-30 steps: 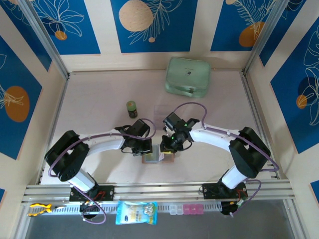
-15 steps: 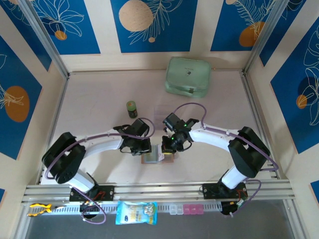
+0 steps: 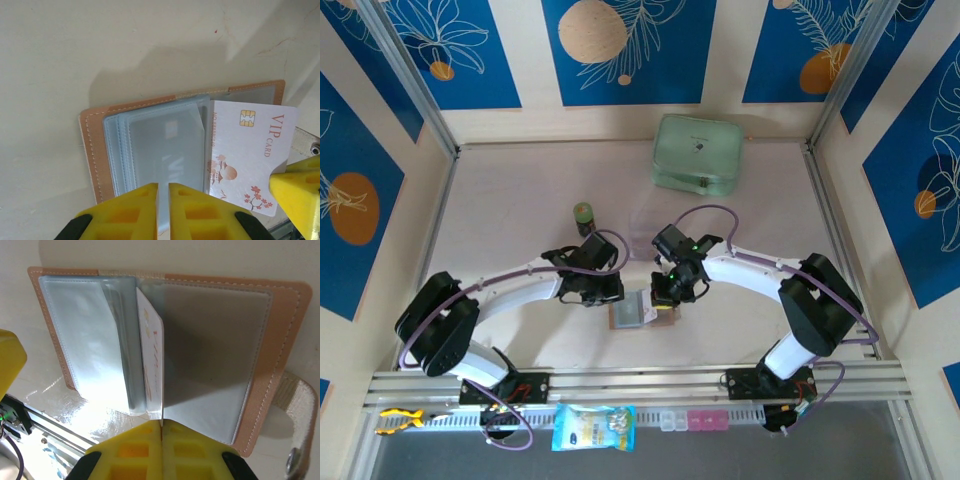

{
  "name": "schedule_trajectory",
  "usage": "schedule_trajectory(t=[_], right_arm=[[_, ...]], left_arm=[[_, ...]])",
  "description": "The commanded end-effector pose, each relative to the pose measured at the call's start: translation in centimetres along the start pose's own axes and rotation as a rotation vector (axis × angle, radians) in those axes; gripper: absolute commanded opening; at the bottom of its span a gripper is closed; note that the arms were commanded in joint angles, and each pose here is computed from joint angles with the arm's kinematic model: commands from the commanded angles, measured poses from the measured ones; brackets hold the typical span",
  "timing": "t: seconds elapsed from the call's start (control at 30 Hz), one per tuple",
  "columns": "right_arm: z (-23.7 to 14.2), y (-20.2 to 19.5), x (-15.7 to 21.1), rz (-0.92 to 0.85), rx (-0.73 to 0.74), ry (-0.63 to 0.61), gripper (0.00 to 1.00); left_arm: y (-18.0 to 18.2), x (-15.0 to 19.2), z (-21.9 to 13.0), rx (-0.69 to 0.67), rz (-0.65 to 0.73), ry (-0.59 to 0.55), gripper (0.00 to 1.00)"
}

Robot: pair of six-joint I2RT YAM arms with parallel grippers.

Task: Take the credit cards out of the card holder

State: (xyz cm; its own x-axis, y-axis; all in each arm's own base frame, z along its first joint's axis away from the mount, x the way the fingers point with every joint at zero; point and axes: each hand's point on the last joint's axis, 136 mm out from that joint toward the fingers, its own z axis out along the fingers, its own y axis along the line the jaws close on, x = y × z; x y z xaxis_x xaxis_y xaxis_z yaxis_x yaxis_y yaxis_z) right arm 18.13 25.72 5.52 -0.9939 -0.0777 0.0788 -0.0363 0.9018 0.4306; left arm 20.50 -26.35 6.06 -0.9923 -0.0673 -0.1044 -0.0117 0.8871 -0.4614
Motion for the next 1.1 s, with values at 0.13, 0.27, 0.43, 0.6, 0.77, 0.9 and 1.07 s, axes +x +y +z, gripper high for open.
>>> schedule_trajectory(t=[0.13,0.27,0.43,0.6,0.77,0.9,1.07], right_arm=[[-1.5,1.1,-0.3,-0.017,-0.023,-0.017,0.0],[-2.7,1.7,-0.6,-0.04,-0.042,-0.048,0.0],[-4.1,1.8,-1.0,-0.069,-0.037,-0.075,0.0],[-5.1,1.5,-1.6,-0.137,-0.032,-0.093,0.0],[-5.3,1.1,-2.0,-0.361,0.016,-0.1,0.0],[-5.9,1.5,-2.3,-0.56,0.01,-0.1,0.0],[-6.7,1.3,-2.9,-0.782,0.033,-0.093,0.0]], left_arm=[[0.1,-0.1,-0.9,-0.017,0.016,-0.016,0.12],[0.2,-0.1,-1.0,-0.02,0.014,-0.022,0.12],[0.2,-0.3,-1.1,-0.019,0.014,-0.025,0.12],[0.5,-0.2,-1.2,-0.022,0.012,-0.03,0.12],[0.7,-0.3,-1.4,-0.02,0.006,-0.039,0.12],[0.8,-0.3,-1.4,-0.02,0.002,-0.04,0.12],[0.9,-0.2,-1.4,-0.017,-0.002,-0.042,0.12]])
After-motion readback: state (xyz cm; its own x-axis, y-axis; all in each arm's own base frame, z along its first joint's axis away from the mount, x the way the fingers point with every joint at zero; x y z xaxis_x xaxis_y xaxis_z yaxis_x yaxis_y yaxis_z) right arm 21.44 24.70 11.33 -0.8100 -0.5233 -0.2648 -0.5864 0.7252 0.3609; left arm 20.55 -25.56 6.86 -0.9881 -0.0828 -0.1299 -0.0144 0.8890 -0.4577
